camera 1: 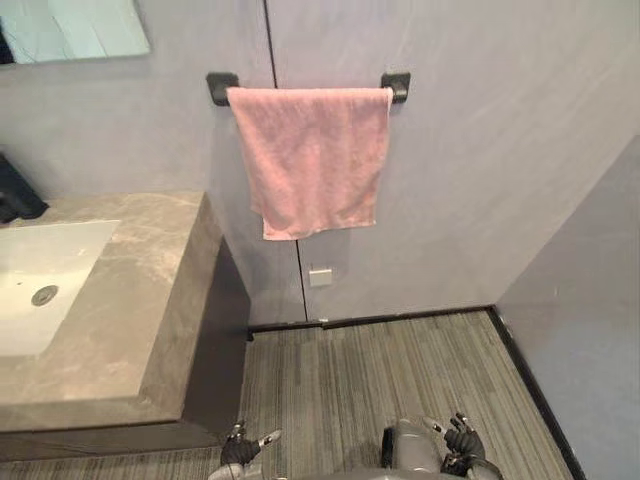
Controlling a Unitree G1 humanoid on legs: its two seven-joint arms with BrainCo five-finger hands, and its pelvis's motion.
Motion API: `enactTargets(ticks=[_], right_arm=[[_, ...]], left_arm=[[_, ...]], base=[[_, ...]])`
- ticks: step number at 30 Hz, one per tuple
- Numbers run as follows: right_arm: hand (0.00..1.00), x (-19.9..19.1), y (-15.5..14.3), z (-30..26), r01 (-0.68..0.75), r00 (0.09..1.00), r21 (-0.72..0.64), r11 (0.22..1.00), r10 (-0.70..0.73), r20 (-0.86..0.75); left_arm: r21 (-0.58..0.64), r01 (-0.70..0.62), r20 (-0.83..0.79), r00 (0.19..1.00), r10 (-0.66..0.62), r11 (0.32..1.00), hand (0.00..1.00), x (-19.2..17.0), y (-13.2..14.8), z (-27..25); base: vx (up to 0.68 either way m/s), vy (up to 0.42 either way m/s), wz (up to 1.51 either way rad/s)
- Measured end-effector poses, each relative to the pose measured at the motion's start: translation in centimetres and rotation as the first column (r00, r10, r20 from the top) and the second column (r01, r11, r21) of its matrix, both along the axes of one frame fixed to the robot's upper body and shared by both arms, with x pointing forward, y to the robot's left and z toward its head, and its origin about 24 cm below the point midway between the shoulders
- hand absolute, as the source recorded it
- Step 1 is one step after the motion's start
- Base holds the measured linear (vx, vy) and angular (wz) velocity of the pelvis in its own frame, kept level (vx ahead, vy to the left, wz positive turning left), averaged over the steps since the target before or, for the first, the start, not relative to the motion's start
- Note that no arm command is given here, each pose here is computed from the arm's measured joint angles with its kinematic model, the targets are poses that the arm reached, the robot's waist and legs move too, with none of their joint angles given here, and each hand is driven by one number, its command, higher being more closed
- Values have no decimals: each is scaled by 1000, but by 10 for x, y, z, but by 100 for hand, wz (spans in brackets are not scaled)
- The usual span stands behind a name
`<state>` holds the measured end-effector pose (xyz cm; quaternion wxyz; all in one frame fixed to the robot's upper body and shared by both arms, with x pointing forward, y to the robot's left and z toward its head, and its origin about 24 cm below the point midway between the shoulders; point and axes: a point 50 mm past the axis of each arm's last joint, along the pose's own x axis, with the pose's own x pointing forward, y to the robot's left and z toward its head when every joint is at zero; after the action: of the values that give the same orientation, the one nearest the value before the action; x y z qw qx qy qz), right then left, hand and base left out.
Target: Organize washtable
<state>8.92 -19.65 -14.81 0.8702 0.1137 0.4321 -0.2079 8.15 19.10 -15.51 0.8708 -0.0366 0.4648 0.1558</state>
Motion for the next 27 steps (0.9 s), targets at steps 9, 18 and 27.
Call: enactTargets(ticks=[9,18,27], right_arm=[[0,9,-24,5,18,1000,-59,998,-17,19],[0,2,-33,4,94,996,-69,993,-93,12],[0,-9,-26,-9,196,978,-9,981,-196,-74]], left_arm=[[-29,-166,47,985,167,986,0,-1,6,3],[28,-414,-105,904,415,910,0,-64,29,-5],[44,-293,-113,948,296,955,0,-53,30,-6]], base=[[-236,-211,104],[-136,153,142],[20,453,140]])
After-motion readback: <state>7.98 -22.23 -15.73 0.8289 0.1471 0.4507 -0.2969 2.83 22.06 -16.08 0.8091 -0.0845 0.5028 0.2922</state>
